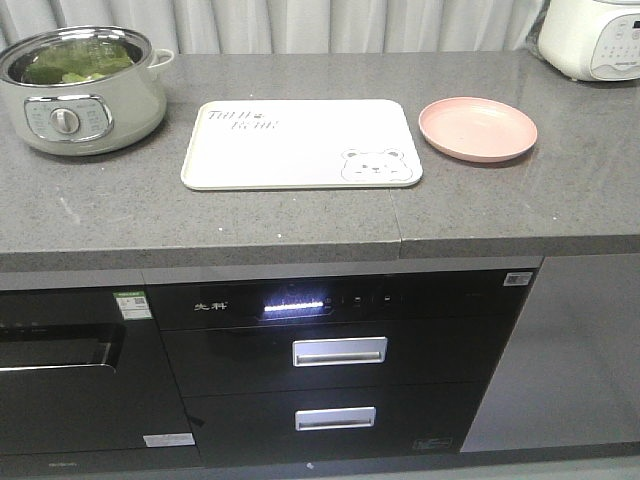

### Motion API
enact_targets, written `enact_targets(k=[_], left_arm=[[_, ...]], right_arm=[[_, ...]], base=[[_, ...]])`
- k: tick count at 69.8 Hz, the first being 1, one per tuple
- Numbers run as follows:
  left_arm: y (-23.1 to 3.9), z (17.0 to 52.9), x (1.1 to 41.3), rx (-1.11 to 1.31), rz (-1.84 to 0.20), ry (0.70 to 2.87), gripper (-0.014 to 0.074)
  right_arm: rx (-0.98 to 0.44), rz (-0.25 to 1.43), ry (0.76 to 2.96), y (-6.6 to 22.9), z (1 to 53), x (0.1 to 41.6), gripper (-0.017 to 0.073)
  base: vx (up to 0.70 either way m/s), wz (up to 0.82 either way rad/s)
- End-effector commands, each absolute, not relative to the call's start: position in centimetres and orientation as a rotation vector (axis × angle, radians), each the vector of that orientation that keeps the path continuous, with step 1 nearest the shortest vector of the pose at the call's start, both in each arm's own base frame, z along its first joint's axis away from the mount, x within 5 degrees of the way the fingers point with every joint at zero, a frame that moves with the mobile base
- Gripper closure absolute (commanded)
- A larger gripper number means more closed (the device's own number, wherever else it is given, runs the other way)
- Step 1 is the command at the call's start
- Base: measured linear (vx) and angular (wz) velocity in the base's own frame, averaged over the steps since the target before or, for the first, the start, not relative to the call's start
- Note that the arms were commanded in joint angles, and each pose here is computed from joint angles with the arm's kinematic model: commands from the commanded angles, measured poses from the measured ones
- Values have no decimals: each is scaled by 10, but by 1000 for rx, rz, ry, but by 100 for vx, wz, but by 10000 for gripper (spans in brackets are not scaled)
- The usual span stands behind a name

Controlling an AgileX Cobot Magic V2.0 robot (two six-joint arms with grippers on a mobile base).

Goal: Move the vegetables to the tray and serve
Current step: 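Drive closer and align the base in front of the tray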

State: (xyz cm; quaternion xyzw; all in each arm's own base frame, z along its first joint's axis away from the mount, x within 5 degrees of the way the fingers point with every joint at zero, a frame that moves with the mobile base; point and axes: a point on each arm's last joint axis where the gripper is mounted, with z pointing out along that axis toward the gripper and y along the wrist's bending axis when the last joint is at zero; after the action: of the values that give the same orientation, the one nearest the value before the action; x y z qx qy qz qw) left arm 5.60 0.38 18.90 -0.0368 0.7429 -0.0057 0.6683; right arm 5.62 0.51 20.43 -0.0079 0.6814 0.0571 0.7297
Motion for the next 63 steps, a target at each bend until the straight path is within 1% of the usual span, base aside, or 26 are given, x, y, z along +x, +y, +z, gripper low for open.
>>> enact_targets(k=[1,63], left_arm=[[2,188,56,-71,-29,1617,599],[2,188,56,-71,-29,1617,599]], right_arm=[[-28,119,1433,5,207,56,562],[-28,119,1433,5,207,56,562]], base=[[7,-1],[9,3]])
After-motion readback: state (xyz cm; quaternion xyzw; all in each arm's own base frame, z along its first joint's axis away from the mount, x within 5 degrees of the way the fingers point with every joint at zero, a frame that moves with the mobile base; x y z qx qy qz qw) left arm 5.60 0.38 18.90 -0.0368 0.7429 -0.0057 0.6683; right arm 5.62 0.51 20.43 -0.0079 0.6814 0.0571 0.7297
